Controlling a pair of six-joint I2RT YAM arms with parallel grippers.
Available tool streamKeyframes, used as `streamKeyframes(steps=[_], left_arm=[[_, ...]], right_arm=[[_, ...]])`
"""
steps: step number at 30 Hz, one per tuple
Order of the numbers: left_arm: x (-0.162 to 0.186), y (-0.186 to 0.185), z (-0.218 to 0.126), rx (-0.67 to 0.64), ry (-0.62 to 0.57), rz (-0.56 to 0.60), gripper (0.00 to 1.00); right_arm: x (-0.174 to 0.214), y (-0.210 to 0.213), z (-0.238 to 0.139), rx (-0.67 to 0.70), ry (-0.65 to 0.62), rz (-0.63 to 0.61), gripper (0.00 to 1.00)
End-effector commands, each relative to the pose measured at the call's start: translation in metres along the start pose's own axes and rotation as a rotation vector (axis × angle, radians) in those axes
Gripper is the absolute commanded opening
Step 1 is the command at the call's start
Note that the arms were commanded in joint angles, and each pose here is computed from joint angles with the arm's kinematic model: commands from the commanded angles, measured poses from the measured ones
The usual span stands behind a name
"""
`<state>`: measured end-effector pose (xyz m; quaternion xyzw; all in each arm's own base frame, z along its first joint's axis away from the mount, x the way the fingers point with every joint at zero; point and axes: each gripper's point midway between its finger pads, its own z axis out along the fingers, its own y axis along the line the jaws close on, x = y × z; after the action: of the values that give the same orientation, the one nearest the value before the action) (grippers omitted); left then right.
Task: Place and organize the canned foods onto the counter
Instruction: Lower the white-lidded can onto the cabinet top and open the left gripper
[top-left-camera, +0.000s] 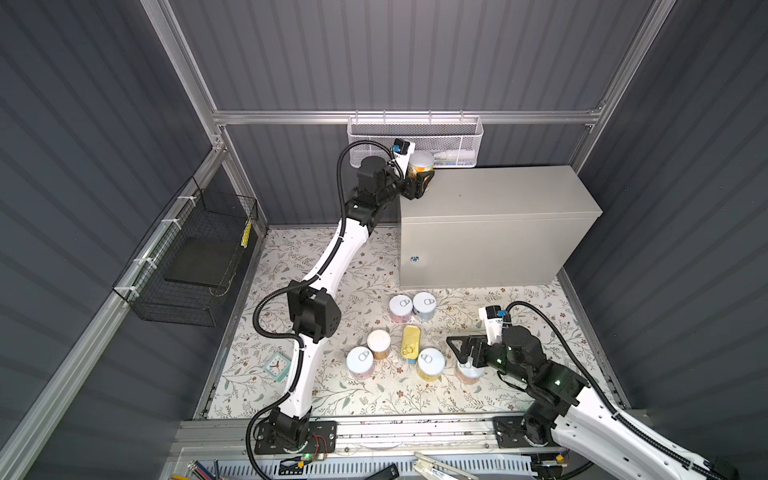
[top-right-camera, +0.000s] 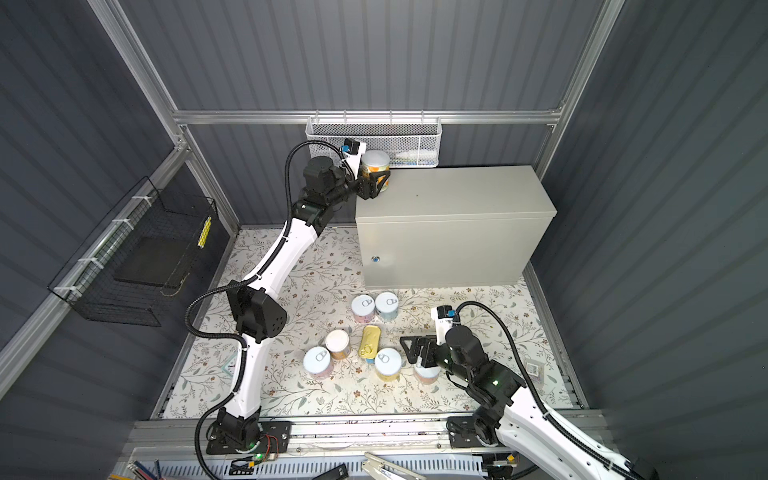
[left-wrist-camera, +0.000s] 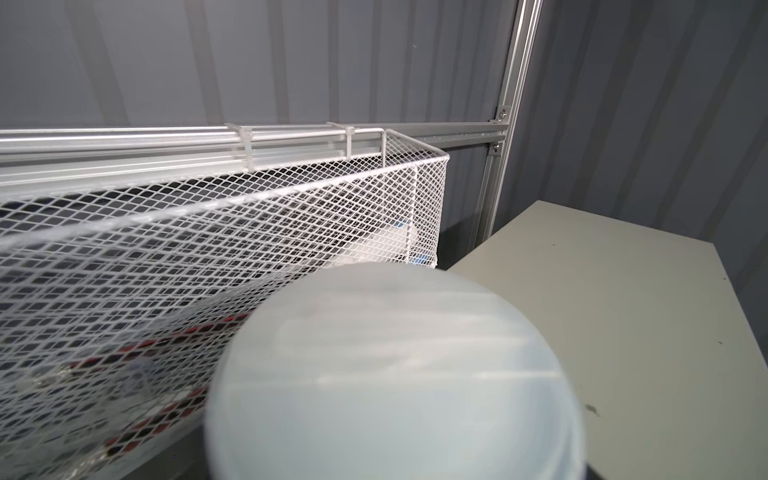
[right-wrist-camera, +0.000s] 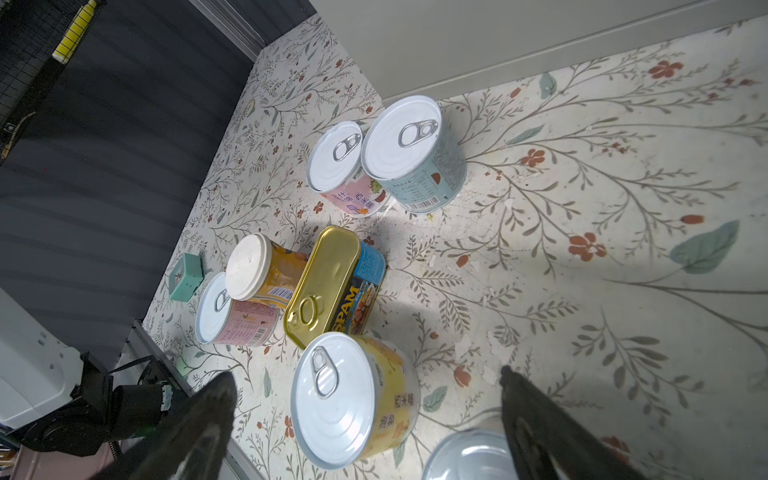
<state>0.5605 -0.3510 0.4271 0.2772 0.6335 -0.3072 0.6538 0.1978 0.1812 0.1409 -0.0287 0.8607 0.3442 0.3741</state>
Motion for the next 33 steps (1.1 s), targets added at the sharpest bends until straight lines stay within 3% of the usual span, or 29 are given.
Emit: streamKeyframes(steps=[1, 2, 4, 13, 27, 33], left_arm=[[-0.036, 0.005, -0.010, 0.006, -0.105, 0.062, 0.69], [-0.034, 0.008, -0.010, 0.005, -0.101, 0.060, 0.75], [-0.030, 0.010, -0.009, 0.015, -0.091, 0.059, 0.99], [-0.042, -0.001, -0.021, 0.047, -0.089, 0.074, 1.00], [-0.069, 0.002, -0.064, -0.095, -0.044, -0.003, 1.00], [-0.062, 0.001, -0.093, -0.182, -0.029, -0.077, 1.00]], right_arm=[[-0.013, 0.009, -0.001, -0.029, -0.044, -0.001, 0.99], [-0.012, 0.009, 0.000, -0.028, -0.040, 0.000, 0.99], [-0.012, 0.008, 0.000, -0.025, -0.040, 0.002, 0.99], [-0.013, -0.016, 0.001, 0.111, -0.054, 0.053, 0.99], [-0.012, -0.027, -0.020, 0.181, -0.047, -0.007, 0.99], [0.006, -0.056, -0.029, 0.332, 0.030, -0.010, 0.99]])
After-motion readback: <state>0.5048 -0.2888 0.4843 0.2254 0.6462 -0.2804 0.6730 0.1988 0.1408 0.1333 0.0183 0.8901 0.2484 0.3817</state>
